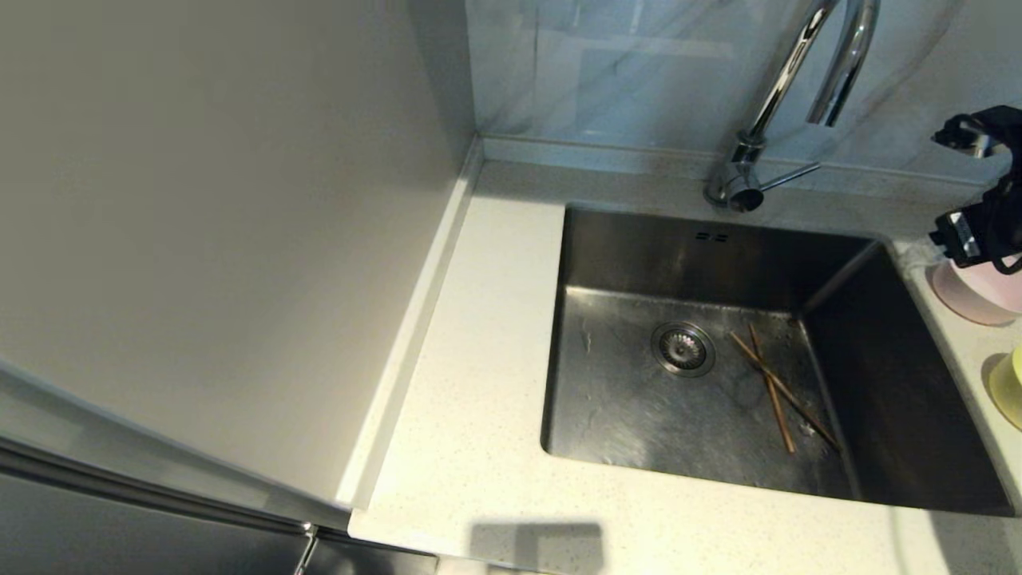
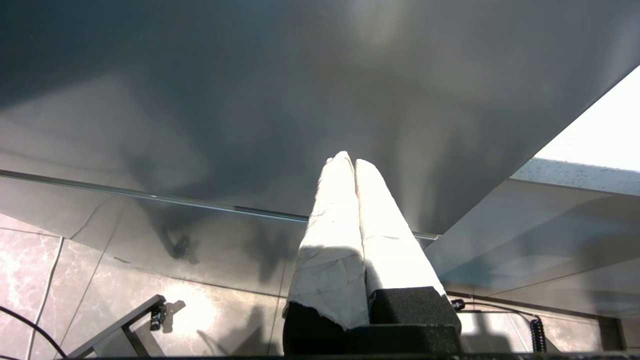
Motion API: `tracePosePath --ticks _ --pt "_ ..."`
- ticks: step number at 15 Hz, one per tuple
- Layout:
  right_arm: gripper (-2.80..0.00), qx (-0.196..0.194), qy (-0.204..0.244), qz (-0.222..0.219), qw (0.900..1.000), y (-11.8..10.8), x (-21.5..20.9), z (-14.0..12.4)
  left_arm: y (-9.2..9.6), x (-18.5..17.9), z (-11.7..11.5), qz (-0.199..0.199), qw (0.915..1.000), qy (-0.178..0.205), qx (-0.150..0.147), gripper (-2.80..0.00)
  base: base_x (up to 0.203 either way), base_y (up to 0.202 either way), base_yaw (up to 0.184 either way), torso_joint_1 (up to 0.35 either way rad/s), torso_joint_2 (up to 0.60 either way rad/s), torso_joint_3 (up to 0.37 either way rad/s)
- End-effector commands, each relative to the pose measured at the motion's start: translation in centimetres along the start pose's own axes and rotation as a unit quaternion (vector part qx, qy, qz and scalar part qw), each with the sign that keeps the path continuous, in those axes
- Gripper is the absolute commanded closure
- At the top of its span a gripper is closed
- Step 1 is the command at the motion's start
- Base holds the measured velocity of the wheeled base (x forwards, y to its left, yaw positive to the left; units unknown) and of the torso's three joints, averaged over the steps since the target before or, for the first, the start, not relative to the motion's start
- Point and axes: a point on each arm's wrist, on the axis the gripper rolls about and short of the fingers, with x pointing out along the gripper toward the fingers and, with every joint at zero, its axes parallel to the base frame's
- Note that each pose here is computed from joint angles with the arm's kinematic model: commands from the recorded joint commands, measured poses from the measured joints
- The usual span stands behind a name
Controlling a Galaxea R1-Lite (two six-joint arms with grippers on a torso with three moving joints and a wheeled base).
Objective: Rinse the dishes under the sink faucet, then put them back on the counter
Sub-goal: Put a bowl into the sink
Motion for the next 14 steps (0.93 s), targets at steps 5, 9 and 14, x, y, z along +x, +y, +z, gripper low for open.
tracePosePath --ticks 5,9,14 --pt "-2.80 0.010 0.044 -0.037 0.998 -2.1 4.6 -0.7 0.0 0.0 0.0 0.000 1.0000 -0.002 0.000 0.00 0.000 0.000 0.000 0.000 0.00 0.000" --pt "-2.80 0.024 0.050 -0.051 0.997 -3.0 7.7 -1.1 0.0 0.0 0.0 0.000 1.0000 -0.002 0.000 0.00 0.000 0.000 0.000 0.000 0.00 0.000" --pt "-2.80 0.030 0.046 -0.061 0.997 -3.1 12.4 -0.9 0.0 0.0 0.0 0.000 1.0000 -0.002 0.000 0.00 0.000 0.000 0.000 0.000 0.00 0.000"
